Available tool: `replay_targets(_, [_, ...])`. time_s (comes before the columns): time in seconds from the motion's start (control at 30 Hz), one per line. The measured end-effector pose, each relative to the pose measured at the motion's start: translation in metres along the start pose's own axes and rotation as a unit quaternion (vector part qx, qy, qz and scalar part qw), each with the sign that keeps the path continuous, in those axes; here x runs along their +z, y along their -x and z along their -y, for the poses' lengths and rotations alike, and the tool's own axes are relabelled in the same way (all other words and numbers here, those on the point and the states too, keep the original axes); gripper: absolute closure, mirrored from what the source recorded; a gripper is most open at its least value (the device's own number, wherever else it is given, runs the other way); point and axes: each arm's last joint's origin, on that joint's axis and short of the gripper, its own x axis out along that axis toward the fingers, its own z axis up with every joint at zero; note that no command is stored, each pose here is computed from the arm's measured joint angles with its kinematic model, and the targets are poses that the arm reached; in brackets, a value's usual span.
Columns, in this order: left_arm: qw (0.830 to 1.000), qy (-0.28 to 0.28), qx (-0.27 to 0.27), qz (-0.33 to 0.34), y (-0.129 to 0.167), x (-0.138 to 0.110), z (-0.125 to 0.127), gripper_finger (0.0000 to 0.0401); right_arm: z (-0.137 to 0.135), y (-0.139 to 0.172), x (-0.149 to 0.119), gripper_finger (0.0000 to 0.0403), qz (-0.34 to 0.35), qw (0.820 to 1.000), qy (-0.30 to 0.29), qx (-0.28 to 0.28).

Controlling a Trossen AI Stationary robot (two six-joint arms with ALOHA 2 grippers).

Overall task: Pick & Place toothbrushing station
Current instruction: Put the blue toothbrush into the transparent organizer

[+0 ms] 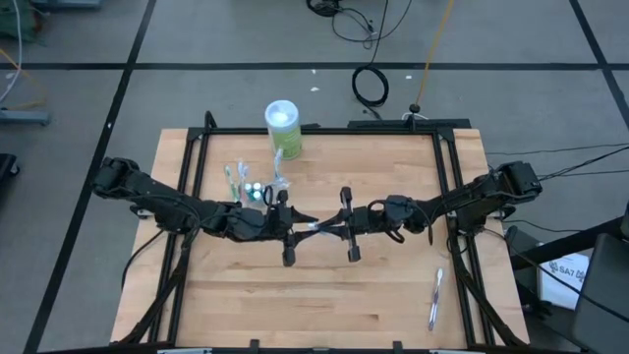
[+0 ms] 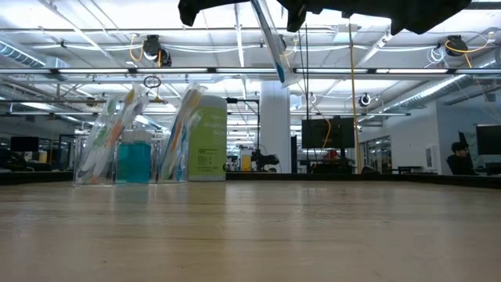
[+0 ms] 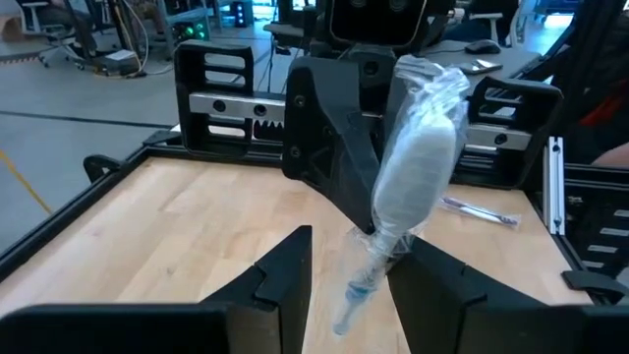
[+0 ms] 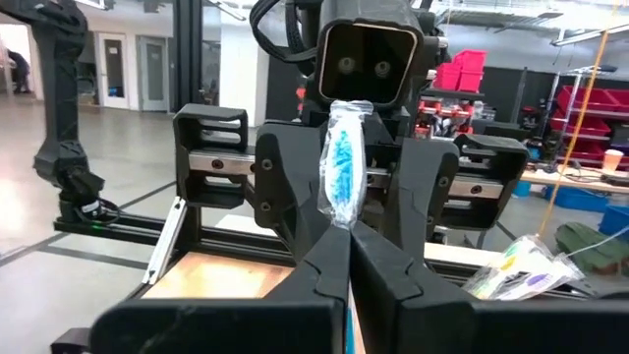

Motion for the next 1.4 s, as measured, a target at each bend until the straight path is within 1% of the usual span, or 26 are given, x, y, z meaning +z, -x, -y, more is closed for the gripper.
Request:
replay_targets(0.07, [1.0, -0.002, 0.0, 0.0, 0.0, 0.0, 0.0, 0.027, 0.001, 0.0, 0.0, 0.0403, -0.002, 1.0, 0.001, -0.009])
replay_targets(0.2, [1.0, -0.015, 0.0, 0.0, 0.0, 0.0, 0.0, 0.027, 0.001, 0.0, 0.0, 0.0403, -0.003, 1.0, 0.002, -0.011])
replay_targets(0.33, [1.0, -0.014, -0.004, 0.0, 0.0, 0.0, 0.0, 0.0274, 0.002, 0.0, -0.001, 0.0403, -0.003, 1.0, 0.002, -0.012])
replay_targets(0.43, [1.0, -0.014, -0.014, 0.0, 0.0, 0.0, 0.001, 0.0301, 0.002, 0.0, -0.001, 0.0403, -0.004, 1.0, 0.001, -0.013])
replay_targets(0.63, [1.0, -0.014, -0.019, -0.001, 0.0, 0.0, 0.001, 0.0381, 0.002, 0.0, -0.001, 0.0403, -0.003, 1.0, 0.001, -0.012])
replay_targets(0.7, [1.0, -0.015, -0.019, 0.002, 0.0, 0.001, 0.0, 0.039, 0.002, 0.0, 0.0, 0.0403, -0.003, 1.0, 0.005, -0.012])
replay_targets(0.83, [1.0, -0.02, -0.013, 0.01, 0.0, 0.002, 0.0, 0.0375, 0.002, 0.0, 0.0, 0.0398, 0.0, 1.0, 0.026, -0.013])
replay_targets(0.93, [0.999, -0.035, 0.002, 0.009, 0.0, 0.002, -0.001, 0.0377, 0.003, 0.0, 0.0, 0.038, -0.002, 0.999, 0.046, -0.015])
replay_targets(1.07, [0.998, -0.053, 0.017, 0.01, -0.001, 0.002, -0.005, 0.0393, 0.005, 0.0, 0.0, 0.0342, -0.003, 0.997, 0.071, -0.029])
replay_targets(1.2, [0.998, -0.047, 0.037, 0.008, 0.002, 0.007, -0.015, 0.0385, 0.013, 0.0, 0.0, 0.0298, -0.012, 0.993, 0.071, -0.097])
replay_targets(1.27, [0.998, -0.048, 0.047, -0.004, 0.007, 0.01, -0.022, 0.0387, 0.019, 0.001, -0.001, 0.0278, -0.019, 0.99, 0.072, -0.117])
replay_targets(1.33, [0.997, -0.042, 0.06, -0.02, 0.013, 0.011, -0.03, 0.0393, 0.024, 0.001, -0.004, 0.026, -0.032, 0.991, 0.067, -0.114])
replay_targets(1.4, [0.995, -0.036, 0.079, -0.039, 0.021, 0.013, -0.038, 0.0394, 0.027, 0.002, -0.01, 0.0245, -0.061, 0.991, 0.06, -0.107])
